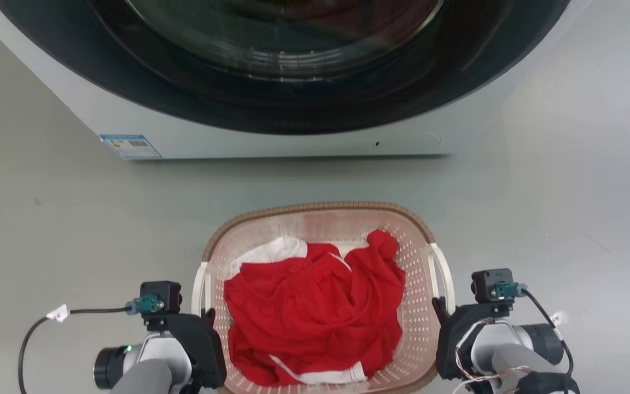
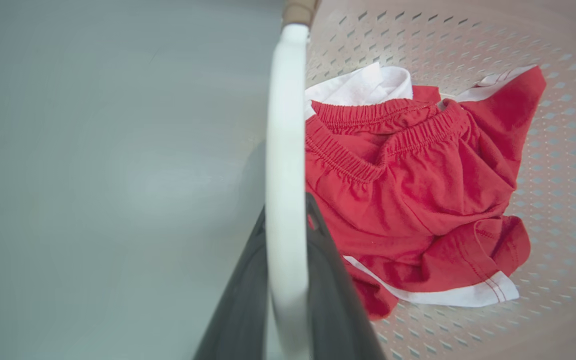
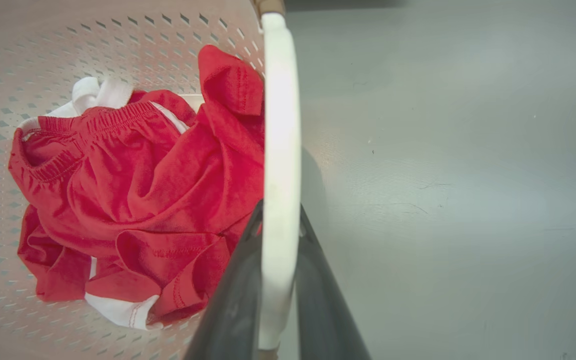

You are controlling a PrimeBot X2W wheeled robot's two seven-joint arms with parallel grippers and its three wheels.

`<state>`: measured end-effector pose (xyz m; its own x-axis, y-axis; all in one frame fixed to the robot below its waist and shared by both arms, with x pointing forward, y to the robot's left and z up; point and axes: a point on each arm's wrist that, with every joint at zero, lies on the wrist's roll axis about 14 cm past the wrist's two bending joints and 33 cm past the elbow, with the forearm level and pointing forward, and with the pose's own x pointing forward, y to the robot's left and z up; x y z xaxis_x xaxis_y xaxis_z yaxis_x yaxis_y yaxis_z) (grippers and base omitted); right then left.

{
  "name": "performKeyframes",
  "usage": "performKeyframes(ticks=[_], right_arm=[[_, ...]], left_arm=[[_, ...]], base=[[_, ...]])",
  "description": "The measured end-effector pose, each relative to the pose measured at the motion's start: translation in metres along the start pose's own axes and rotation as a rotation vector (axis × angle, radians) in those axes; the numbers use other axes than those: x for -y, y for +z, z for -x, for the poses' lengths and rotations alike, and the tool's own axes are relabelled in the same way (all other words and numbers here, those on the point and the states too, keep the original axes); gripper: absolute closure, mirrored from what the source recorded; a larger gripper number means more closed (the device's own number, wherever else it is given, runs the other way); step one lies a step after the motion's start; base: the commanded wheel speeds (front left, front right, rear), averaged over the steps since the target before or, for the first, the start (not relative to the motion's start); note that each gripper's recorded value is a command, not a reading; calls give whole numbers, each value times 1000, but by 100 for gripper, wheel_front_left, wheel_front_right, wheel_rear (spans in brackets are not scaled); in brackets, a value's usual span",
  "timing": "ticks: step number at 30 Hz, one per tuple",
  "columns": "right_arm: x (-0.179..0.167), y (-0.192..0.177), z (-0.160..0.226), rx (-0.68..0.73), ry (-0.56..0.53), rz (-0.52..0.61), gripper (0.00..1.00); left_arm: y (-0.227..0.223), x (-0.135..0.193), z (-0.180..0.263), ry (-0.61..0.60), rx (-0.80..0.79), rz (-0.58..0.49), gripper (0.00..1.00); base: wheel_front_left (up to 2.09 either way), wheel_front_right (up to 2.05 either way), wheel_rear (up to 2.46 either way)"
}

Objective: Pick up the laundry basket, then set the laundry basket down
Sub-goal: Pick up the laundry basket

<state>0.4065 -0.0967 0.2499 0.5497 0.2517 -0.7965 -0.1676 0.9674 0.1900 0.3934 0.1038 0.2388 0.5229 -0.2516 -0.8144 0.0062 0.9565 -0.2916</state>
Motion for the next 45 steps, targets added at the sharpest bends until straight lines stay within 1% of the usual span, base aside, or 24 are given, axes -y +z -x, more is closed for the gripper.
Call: performKeyframes(ticks=[11,29,40,45], right_arm=[[-8,-2,31,-14,8,-8,100],[-19,-32,76,-58,12,-31,100],[-24,-47,97,-63,16,-47,100],[-25,-47,100,-65,17,-47,100]], left_arm=[[-3,8,31,-7,-8,21,100],[-36,16,75,-15,-36,37,100],[-51,19,94,-22,-35,55,100],[-51,21,96,-25,-33,51,100]], base=[[0,0,0],[0,0,0],[0,0,0],[0,0,0]])
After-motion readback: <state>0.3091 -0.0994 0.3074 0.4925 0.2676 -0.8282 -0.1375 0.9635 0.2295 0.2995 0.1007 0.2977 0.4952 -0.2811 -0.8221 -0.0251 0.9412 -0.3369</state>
